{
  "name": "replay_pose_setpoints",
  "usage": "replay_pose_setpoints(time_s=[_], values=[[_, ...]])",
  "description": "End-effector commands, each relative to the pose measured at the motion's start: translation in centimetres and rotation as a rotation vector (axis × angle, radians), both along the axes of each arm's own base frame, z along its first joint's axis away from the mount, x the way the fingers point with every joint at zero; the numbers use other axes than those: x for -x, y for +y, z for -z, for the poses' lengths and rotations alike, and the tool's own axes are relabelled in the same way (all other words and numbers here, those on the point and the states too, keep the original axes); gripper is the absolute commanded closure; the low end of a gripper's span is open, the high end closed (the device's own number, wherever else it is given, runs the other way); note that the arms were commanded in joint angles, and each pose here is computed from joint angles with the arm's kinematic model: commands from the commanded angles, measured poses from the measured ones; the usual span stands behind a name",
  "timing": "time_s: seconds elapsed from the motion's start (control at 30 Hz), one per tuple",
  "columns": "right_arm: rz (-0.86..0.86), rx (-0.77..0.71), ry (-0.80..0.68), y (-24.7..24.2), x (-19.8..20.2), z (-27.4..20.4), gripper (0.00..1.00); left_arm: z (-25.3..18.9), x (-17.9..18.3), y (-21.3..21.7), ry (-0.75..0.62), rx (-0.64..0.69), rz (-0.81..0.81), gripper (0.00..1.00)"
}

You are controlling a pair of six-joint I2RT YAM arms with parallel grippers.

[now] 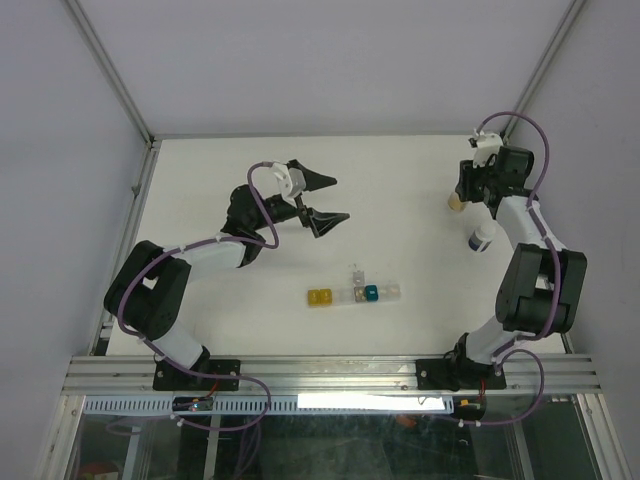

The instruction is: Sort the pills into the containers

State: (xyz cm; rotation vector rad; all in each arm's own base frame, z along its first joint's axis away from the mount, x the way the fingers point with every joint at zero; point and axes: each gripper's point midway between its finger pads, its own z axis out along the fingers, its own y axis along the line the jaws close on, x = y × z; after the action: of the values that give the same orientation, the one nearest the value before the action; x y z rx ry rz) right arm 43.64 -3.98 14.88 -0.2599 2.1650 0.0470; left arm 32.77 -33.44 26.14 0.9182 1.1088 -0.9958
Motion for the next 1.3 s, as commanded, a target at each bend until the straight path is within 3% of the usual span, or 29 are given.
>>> replay_pose_setpoints(time_s=[0.0, 0.13, 0.43, 0.7, 0.8, 0.93, 1.0, 1.27], values=[[0.092, 0.032, -0.109, -2.5, -3.4, -2.9, 1.0, -1.8, 0.9, 0.4, -0.054, 0.04, 0.034, 0.01], [0.127, 0.037, -0.092, -3.9, -4.1, -2.1, 0.98, -1.8, 0.8, 0.7, -0.053, 0.043, 0.034, 0.01], [0.145, 0.037, -0.041, -5.0, -4.1, -0.2, 0.78, -1.5, 1.1, 0.8, -0.054, 0.037, 0.057, 0.01], [0.16, 0.035, -0.007, -6.0, -3.8, 0.8, 0.7, -1.5, 1.3, 0.7, -0.055, 0.038, 0.075, 0.01], [0.166, 0.032, -0.002, -6.3, -3.7, 0.9, 0.58, -1.5, 1.3, 0.7, -0.055, 0.037, 0.079, 0.01], [0.158, 0.027, -0.006, -6.3, -3.5, 0.5, 0.34, -1.5, 1.4, 0.6, -0.054, 0.037, 0.085, 0.01], [0.153, 0.025, -0.014, -6.1, -3.4, 0.1, 0.28, -1.4, 1.4, 0.6, -0.051, 0.036, 0.086, 0.01], [0.068, -0.001, -0.049, -4.5, -2.4, -1.9, 0.22, -1.3, 1.5, 0.5, -0.051, 0.033, 0.098, 0.01]])
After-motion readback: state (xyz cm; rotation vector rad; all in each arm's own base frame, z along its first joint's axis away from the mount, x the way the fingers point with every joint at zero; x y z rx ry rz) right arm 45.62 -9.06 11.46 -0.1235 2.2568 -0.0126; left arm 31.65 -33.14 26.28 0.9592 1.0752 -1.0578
